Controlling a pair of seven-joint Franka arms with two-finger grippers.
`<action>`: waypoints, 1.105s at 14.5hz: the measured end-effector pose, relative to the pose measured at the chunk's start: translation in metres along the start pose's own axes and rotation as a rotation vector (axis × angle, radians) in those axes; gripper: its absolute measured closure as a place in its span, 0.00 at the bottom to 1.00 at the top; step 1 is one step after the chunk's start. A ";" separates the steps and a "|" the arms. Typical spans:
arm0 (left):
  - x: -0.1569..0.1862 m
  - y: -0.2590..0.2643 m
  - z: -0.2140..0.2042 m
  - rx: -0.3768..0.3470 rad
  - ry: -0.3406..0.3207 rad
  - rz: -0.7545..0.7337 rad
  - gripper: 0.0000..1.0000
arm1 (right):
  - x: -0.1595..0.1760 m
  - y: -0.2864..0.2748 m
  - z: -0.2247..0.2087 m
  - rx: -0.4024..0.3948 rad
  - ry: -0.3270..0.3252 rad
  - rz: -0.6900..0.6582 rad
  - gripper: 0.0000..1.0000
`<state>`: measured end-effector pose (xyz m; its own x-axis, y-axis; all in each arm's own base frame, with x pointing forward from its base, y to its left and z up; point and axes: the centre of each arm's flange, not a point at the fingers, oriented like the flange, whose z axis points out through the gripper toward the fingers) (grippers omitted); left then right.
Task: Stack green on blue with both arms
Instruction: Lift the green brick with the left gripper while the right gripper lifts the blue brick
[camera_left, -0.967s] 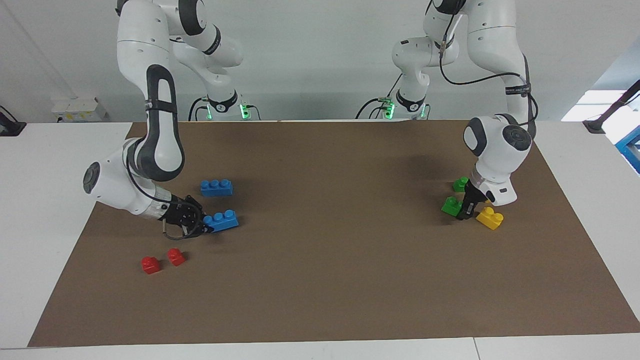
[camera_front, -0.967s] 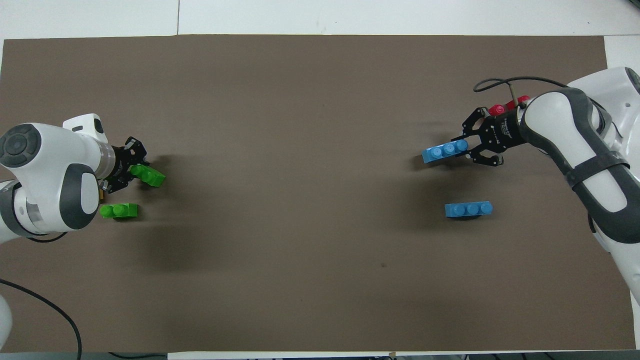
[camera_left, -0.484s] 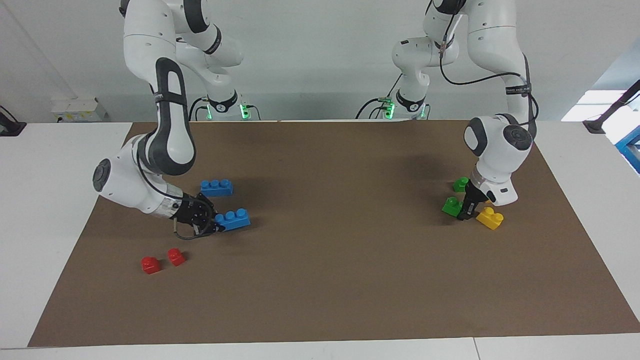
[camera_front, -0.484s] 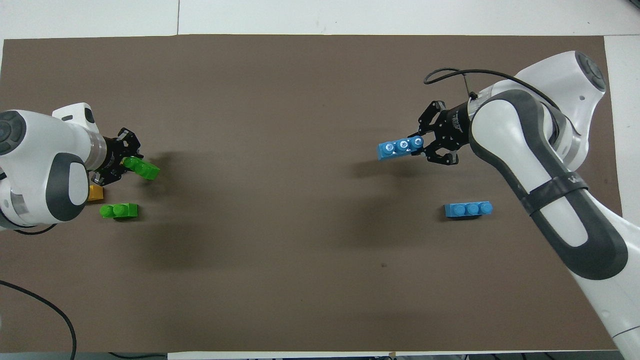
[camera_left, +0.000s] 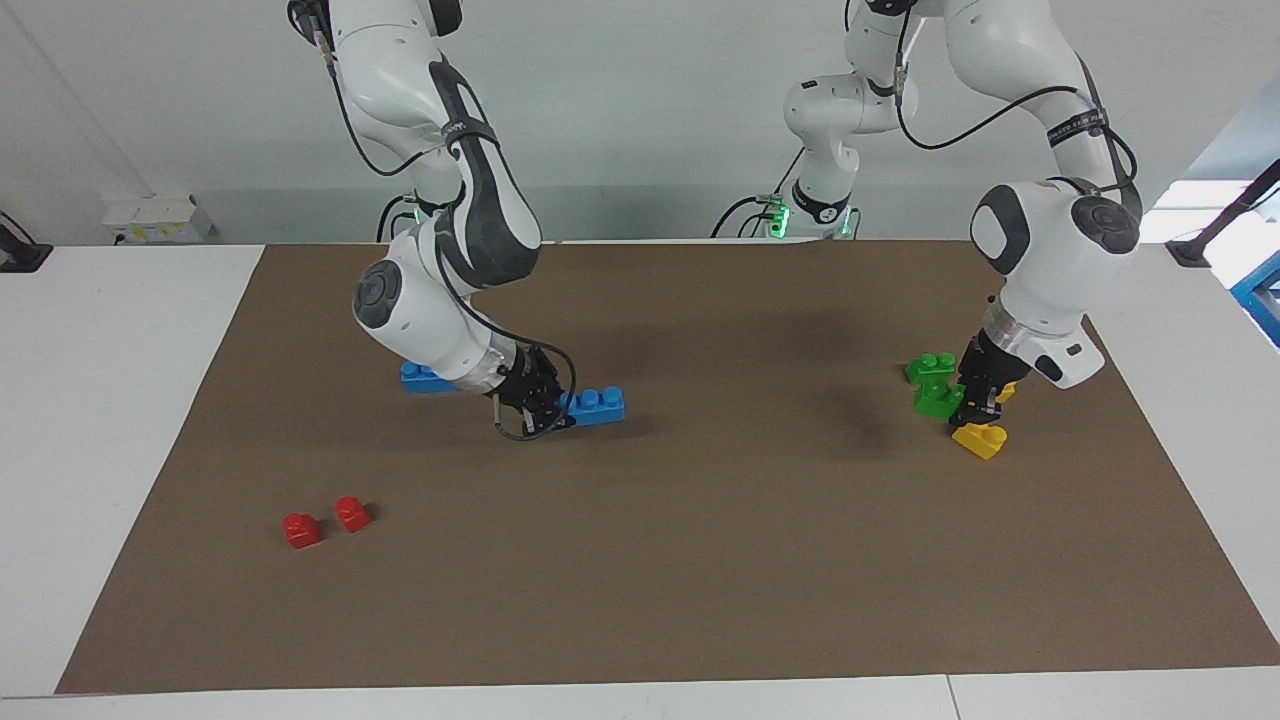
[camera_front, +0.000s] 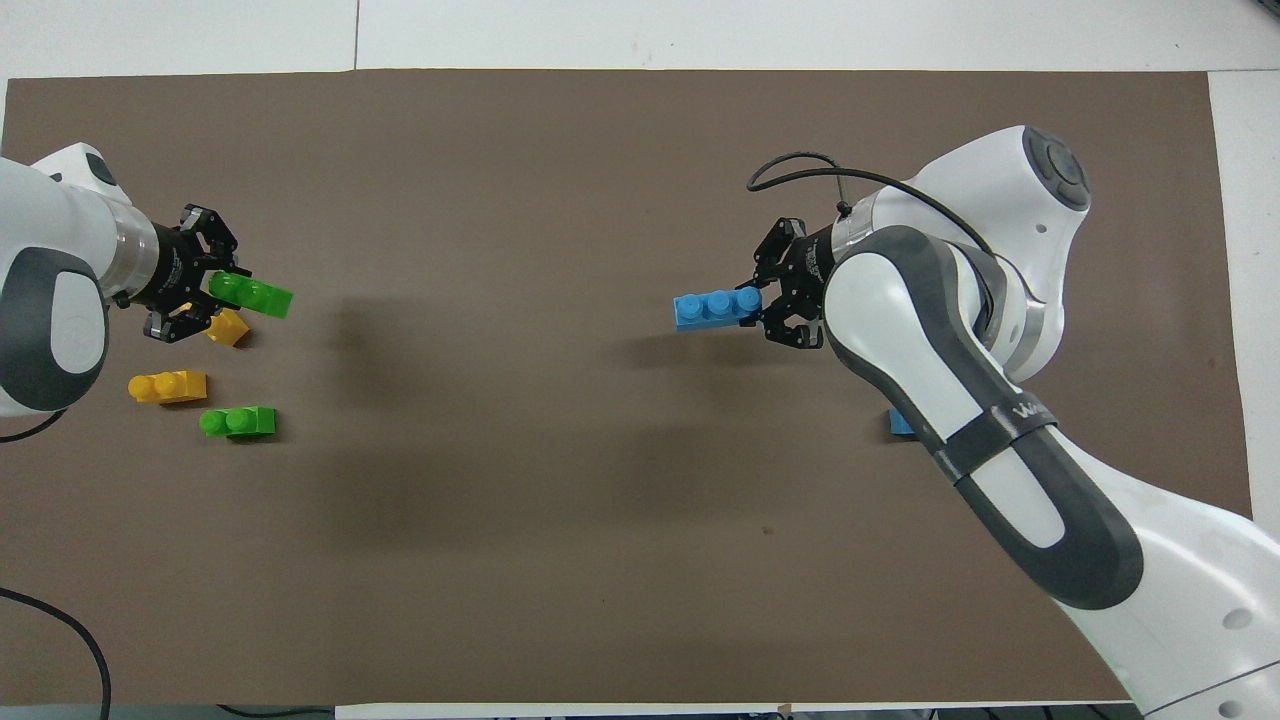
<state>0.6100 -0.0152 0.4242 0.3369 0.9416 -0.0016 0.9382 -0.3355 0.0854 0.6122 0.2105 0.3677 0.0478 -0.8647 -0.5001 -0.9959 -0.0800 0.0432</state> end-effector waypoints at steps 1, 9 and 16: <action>-0.009 0.002 -0.005 0.003 -0.002 -0.034 0.66 | -0.006 0.003 0.009 0.007 -0.009 0.006 0.66; -0.140 0.027 -0.020 0.022 -0.020 -0.197 0.66 | -0.018 0.032 0.070 0.079 -0.011 0.049 0.66; -0.242 0.028 -0.022 0.023 -0.028 -0.261 0.66 | -0.024 0.043 0.088 0.104 -0.043 0.096 0.66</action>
<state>0.5532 -0.2523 0.4494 0.0848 0.9952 -0.0484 0.9951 -0.0820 0.0556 0.5616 0.2714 0.3055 -0.0491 -0.8439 -0.5343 -0.9984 0.0556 0.0039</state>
